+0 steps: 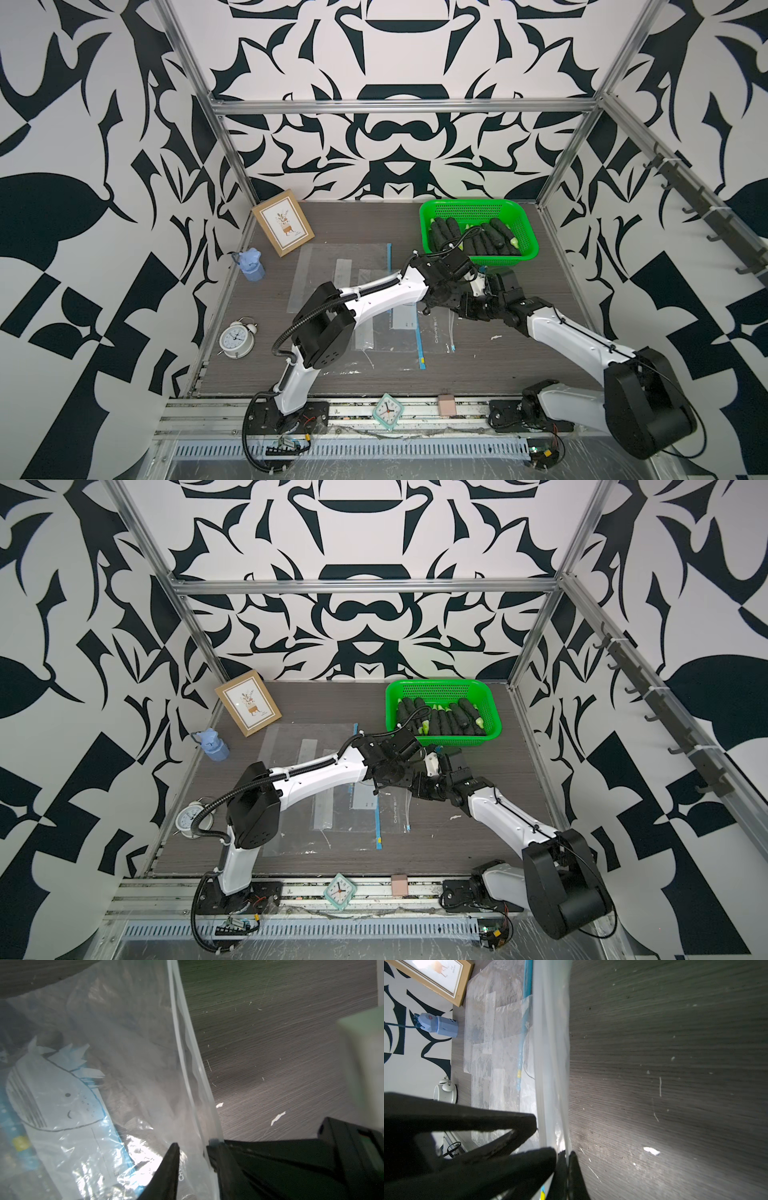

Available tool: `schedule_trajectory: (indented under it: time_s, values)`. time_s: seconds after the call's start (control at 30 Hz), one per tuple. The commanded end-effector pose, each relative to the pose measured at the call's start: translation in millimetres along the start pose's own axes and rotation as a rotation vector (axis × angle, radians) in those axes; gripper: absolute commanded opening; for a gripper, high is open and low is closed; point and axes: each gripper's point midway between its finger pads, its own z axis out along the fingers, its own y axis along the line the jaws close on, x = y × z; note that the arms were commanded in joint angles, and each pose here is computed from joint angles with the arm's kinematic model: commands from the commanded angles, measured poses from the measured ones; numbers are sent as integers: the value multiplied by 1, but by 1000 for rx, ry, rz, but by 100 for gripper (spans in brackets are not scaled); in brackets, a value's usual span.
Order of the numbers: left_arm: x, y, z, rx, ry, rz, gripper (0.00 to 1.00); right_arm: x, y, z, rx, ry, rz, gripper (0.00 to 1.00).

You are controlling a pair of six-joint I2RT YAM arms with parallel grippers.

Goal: Place the eggplant in a zip-top bag and seal the zipper
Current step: Open the zipper food storage bag.

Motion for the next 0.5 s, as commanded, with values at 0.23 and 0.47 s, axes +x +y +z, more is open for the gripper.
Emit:
schedule_trajectory:
  time_s: [0.23, 0.47]
  values:
    - [3, 16, 18, -56, 25, -17, 24, -20, 22, -14, -37, -67, -43, 0]
    - [-2, 23, 6, -83, 3, -17, 17, -21, 21, -18, 2, -68, -50, 0]
